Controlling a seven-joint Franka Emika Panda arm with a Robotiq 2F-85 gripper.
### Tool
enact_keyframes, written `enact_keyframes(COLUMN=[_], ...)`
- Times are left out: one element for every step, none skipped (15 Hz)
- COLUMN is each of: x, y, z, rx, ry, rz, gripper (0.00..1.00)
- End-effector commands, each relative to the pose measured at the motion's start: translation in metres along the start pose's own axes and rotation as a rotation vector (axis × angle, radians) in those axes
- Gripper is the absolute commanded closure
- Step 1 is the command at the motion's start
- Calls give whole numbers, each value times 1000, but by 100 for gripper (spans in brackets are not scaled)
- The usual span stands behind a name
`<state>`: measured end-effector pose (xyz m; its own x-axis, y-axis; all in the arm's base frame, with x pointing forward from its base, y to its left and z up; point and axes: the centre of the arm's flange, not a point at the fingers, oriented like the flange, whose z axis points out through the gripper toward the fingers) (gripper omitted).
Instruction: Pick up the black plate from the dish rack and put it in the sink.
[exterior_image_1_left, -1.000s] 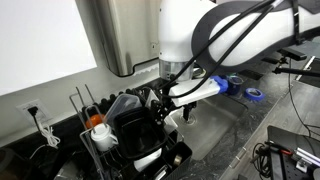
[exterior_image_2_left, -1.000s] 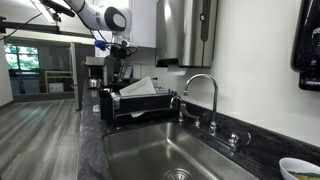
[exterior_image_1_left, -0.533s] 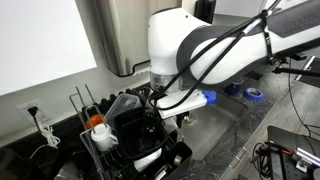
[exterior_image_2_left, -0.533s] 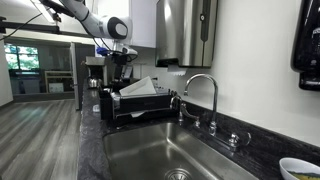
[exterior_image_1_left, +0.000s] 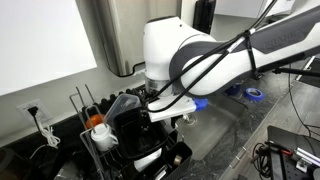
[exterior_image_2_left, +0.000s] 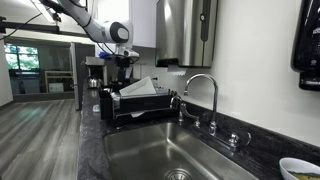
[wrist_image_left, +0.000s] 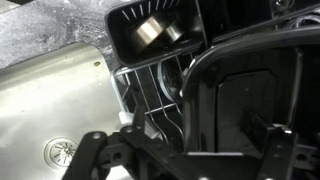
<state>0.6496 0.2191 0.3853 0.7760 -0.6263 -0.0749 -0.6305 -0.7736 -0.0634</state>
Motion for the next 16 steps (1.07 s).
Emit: enact_keyframes(x=[5,6,5,5,5,5,4,2,0,-3,-6,-10,-14,-20,-24,-30], y=[-8,-8,-8,-8,-8,-8,-7,-6,-5,-4,-4,-2,-2,0,1,3], z=[6,7,7,7,8,8,7,5,2,-2,-6,-13,-21,-30,-37,-47], rx=[-3,-6,-8,-11,-12,-13,-11,-10,-10,-4,3,13,24,32,38,45], ry=[35,37,38,38,37,34,28,28,30,31,29,28,31,36,39,49], rz=[21,24,25,26,26,25,23,18,12,4,-6,-14,-21,-28,-38,-47], gripper=[34,42,48,55,62,69,76,84,90,99,99,100,100,98,98,99])
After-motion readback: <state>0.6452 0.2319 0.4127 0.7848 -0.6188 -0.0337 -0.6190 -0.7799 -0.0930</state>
